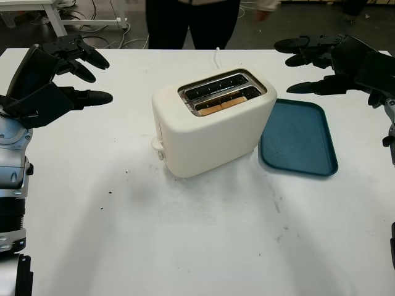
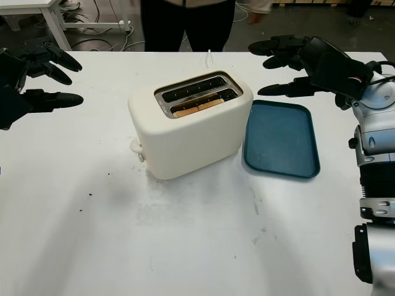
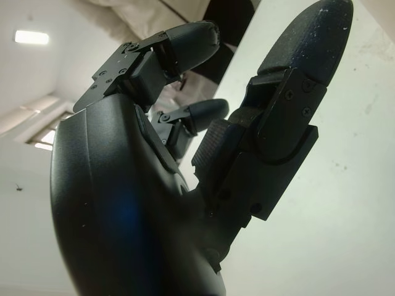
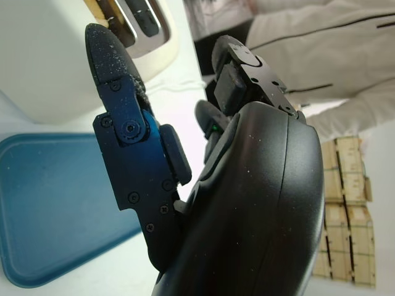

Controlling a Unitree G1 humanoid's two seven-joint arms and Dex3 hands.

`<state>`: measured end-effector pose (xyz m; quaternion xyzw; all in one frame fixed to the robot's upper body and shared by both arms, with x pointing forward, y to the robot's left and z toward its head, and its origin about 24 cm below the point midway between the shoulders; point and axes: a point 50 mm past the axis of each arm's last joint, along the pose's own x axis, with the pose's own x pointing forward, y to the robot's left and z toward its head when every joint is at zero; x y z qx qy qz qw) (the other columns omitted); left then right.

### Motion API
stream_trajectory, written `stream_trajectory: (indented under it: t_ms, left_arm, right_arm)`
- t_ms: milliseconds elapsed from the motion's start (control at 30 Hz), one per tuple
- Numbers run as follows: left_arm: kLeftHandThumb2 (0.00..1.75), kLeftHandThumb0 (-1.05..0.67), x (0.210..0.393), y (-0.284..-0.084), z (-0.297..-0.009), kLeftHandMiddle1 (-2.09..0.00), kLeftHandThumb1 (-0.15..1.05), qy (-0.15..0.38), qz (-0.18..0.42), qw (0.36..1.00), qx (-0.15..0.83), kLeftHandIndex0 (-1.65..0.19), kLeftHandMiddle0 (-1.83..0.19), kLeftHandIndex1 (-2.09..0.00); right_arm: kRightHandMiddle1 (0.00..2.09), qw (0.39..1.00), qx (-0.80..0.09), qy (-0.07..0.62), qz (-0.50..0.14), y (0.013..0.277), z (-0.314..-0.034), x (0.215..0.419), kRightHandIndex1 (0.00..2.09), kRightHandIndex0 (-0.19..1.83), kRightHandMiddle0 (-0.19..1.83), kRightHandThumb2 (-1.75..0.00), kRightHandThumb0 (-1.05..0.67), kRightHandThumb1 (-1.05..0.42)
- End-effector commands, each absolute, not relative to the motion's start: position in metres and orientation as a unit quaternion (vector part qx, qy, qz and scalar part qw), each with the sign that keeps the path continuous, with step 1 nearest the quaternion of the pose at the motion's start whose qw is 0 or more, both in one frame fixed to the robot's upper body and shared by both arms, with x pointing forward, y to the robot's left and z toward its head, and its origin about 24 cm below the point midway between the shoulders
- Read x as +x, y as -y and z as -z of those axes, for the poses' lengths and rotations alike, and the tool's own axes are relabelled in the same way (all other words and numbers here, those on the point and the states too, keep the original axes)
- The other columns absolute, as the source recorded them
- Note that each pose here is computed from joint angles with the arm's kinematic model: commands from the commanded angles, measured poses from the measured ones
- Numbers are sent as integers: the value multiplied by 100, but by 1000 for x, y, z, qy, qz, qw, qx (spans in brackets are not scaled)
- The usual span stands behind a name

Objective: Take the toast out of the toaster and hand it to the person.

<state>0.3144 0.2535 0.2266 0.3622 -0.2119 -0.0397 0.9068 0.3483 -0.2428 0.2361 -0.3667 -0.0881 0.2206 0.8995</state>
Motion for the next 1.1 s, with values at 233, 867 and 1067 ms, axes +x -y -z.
stream_trajectory:
  t_ms: [233, 867, 1067]
  left_arm:
    - [1, -105, 314, -253, -226, -127, 73, 216, 41, 905, 363, -49, -46, -111]
    - [0, -105, 315, -255, -226, -125, 74, 214, 40, 903, 370, -51, -50, -110]
    - [0, -105, 315, -254, -226, -124, 74, 212, 37, 905, 368, -51, -49, -109]
  right_arm:
    - [1, 903, -354, 98, -224, 240, -238, 349, 77, 0, 37, 0, -74, -80]
    - [2, 903, -359, 97, -217, 240, -238, 348, 78, 0, 37, -1, -76, -81]
    - [2, 902, -357, 101, -220, 239, -238, 348, 77, 0, 37, 0, -75, -81]
